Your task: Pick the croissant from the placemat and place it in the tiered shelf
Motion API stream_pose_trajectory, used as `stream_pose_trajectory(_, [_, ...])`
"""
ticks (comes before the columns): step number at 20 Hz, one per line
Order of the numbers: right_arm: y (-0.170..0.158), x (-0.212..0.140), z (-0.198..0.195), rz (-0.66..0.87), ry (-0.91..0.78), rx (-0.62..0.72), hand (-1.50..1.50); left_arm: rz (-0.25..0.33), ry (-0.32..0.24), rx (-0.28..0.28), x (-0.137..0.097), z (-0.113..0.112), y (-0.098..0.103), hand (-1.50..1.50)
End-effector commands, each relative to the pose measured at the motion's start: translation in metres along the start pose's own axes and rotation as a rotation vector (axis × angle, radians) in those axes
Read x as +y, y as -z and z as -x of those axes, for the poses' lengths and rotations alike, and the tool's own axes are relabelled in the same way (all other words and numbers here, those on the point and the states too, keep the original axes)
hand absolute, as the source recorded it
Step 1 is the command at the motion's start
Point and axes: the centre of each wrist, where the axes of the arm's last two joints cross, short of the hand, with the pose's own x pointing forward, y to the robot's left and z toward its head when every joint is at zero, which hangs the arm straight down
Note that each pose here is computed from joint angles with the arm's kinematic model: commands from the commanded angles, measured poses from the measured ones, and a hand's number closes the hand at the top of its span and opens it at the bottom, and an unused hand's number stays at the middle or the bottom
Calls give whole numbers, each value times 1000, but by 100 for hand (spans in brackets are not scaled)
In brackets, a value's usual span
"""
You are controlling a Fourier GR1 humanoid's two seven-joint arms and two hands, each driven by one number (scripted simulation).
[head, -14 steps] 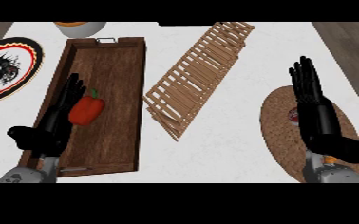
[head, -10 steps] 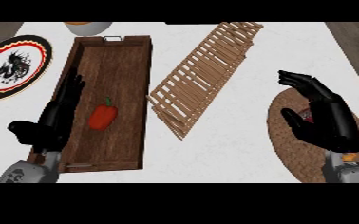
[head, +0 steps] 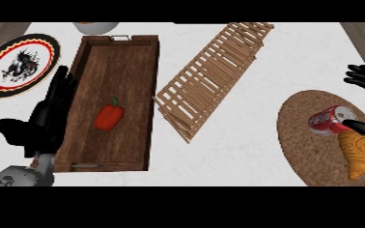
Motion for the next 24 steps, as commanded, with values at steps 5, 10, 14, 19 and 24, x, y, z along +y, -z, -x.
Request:
stream_pose_trajectory(5, [-11, -51, -70, -394, -282, 85, -150, -14, 4, 20, 1, -5, -5, 0])
stream_pose_trajectory(10, [-5, -33, -120, -543, -596, 155, -150, -37, 0, 9, 21, -10, -1, 0])
stream_pose_trajectory(14, [4, -7, -157, -516, -941, 187, -150, -3, -1, 0, -6, -16, -4, 0])
stream_pose_trajectory(19, [-6, 43, -135, -514, -1143, 277, -150, -9, 13, 13, 7, -3, -7, 0])
stream_pose_trajectory(24, [-18, 64, -125, -488, -1183, 353, -150, -16, 9, 12, 3, -14, -9, 0])
